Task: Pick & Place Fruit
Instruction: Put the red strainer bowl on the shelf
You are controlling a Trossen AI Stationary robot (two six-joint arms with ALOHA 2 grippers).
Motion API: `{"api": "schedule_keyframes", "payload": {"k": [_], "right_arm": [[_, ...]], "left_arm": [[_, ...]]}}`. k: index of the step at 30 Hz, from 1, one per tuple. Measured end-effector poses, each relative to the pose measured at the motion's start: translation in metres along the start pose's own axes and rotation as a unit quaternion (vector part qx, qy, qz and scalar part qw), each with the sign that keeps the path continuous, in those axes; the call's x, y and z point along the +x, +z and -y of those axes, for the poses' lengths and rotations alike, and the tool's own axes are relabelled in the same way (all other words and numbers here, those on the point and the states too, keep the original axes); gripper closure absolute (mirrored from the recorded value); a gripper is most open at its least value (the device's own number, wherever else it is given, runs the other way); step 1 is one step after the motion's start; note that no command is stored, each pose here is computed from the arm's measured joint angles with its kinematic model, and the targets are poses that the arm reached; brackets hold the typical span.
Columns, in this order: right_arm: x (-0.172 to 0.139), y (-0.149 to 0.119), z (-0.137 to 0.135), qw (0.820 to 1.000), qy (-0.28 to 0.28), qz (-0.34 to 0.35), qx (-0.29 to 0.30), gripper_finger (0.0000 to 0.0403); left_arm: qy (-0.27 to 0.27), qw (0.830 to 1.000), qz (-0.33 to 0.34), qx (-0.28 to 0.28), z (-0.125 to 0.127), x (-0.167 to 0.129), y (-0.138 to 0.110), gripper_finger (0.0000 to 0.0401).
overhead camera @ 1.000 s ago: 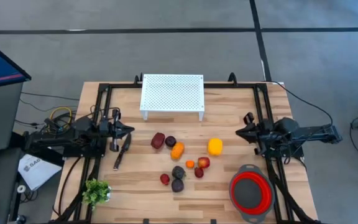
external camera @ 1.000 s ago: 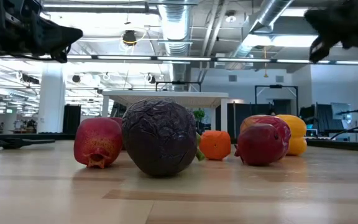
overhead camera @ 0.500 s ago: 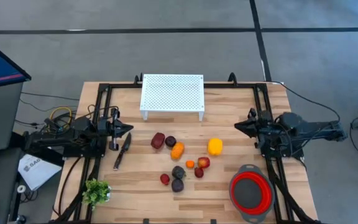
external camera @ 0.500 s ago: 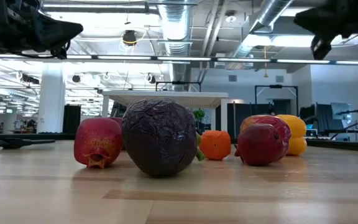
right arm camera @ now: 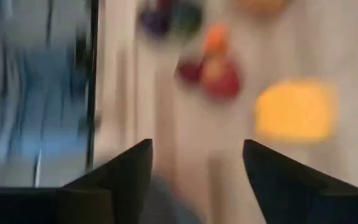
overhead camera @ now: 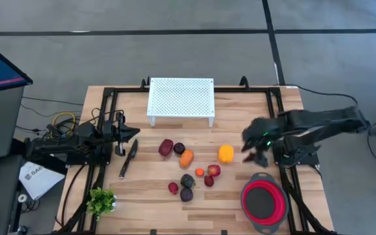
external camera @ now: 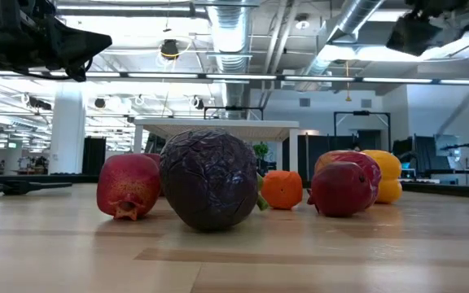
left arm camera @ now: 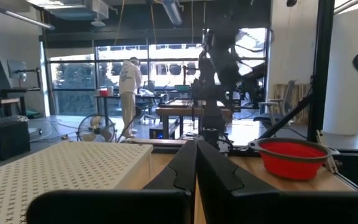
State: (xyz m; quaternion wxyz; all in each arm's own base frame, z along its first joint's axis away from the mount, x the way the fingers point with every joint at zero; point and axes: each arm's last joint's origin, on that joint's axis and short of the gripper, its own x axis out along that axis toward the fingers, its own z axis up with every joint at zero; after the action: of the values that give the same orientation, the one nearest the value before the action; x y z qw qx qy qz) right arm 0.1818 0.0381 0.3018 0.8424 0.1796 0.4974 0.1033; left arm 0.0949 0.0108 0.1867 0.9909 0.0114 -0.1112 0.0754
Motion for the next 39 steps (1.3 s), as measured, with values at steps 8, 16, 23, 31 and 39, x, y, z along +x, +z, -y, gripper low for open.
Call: {"api": "schedule_keyframes", "payload": {"k": [8, 16, 23, 31, 39], "right_arm": [[0.088, 0.011, -0.042, 0.963, 0.066, -0.218, -0.147, 0.0143], [0.146, -0.003, -0.053, 0.924, 0.031, -0.293, -0.242, 0.0143], [0.155, -0.004, -0.051, 0.923, 0.013, -0.297, -0.245, 0.0170], [0.154, -0.001, -0.047, 0.920, 0.018, -0.295, -0.259, 0.0321], [0.153, 0.007, -0.038, 0.926, 0.024, -0.287, -0.244, 0.0386]], "left_arm": [[0.000, 1.000, -0.016, 0.001, 0.000, 0.003, -0.003, 0.0397], [-0.001, 0.999, -0.050, -0.010, 0.001, 0.007, -0.010, 0.0397], [0.000, 0.998, -0.063, -0.014, 0.001, 0.010, -0.012, 0.0397], [-0.001, 0.998, -0.065, -0.014, 0.001, 0.012, -0.013, 0.0397], [-0.004, 0.998, -0.056, -0.024, 0.001, 0.012, -0.011, 0.0397]]}}
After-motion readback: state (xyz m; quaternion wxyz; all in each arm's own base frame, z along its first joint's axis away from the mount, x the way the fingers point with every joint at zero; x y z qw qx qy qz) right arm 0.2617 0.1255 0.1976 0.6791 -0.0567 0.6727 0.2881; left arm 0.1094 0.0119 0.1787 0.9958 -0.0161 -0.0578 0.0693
